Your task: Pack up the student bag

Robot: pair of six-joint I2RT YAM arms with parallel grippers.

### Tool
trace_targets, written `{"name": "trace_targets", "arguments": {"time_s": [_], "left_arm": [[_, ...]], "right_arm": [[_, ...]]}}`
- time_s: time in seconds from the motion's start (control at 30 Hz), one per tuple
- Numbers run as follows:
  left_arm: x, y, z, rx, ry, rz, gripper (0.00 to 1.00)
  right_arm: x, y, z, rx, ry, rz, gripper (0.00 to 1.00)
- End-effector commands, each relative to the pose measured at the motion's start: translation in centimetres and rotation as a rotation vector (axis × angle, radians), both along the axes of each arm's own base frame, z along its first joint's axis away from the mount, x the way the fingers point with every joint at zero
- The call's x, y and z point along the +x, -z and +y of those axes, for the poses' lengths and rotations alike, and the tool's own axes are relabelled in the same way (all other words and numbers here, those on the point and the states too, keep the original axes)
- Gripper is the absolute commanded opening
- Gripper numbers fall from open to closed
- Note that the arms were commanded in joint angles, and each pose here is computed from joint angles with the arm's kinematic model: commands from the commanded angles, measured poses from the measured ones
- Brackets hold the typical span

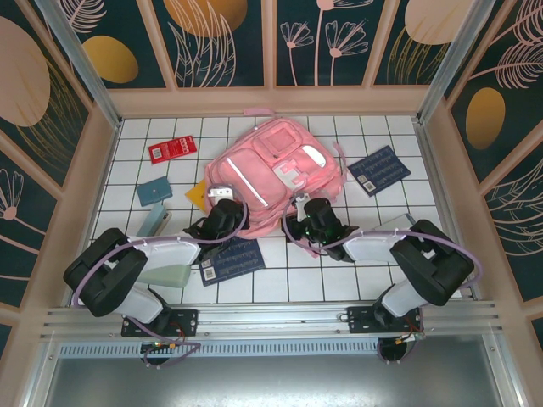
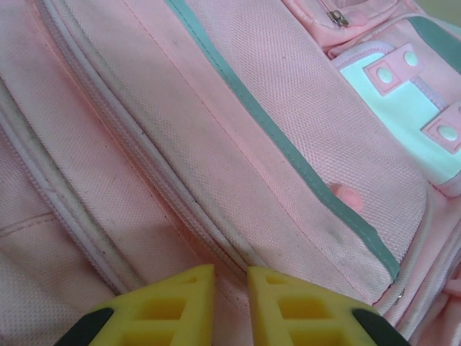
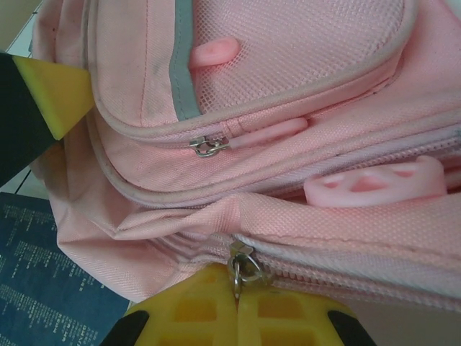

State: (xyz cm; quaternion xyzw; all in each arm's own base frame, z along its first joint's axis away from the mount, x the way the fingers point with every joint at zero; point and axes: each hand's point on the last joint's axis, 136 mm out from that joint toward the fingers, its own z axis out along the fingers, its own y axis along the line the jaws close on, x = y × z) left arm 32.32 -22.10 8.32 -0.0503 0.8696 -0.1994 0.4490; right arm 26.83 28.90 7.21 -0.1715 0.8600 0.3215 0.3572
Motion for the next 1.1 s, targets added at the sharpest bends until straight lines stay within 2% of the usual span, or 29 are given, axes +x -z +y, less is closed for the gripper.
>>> {"name": "trace_targets", "arguments": {"time_s": [0.0, 0.03, 0.07, 0.23, 0.43, 0.73, 0.83, 1.07], "left_arm": [[0.1, -1.8, -1.9, -0.073, 0.060, -0.014, 0.24], [0.0, -2.1, -1.9, -0.070, 0.068, -0.019, 0.26], [-0.2, -2.5, -2.1, -0.068, 0.085, -0.022, 0.28], [-1.2, -3.8, -3.4, -0.021, 0.157, -0.038, 0.35], [-3.0, -4.4, -6.1, 0.069, 0.204, -0.050, 0.37], [-5.3, -4.5, -10.2, 0.021, 0.241, -0.022, 0.33], [-6.2, -3.5, -12.4, 0.016, 0.273, 0.019, 0.33], [-6.4, 1.3, -14.8, 0.132, 0.254, 0.151, 0.27]], "right_arm": [[-0.3, -2.5, 2.2, 0.072, -0.060, -0.036, 0.13], [-0.3, -2.9, 2.0, 0.071, -0.050, -0.046, 0.28], [-0.1, -3.3, 1.7, 0.067, -0.036, -0.056, 0.38], [0.6, -4.8, -1.2, 0.068, 0.056, -0.078, 0.47], [2.0, -6.6, -5.9, 0.108, 0.193, -0.104, 0.53], [4.1, -7.1, -9.7, 0.127, 0.324, -0.111, 0.54], [4.2, -6.8, -10.1, 0.130, 0.339, -0.113, 0.53], [4.0, -7.0, -10.9, 0.152, 0.348, -0.123, 0.54]]}}
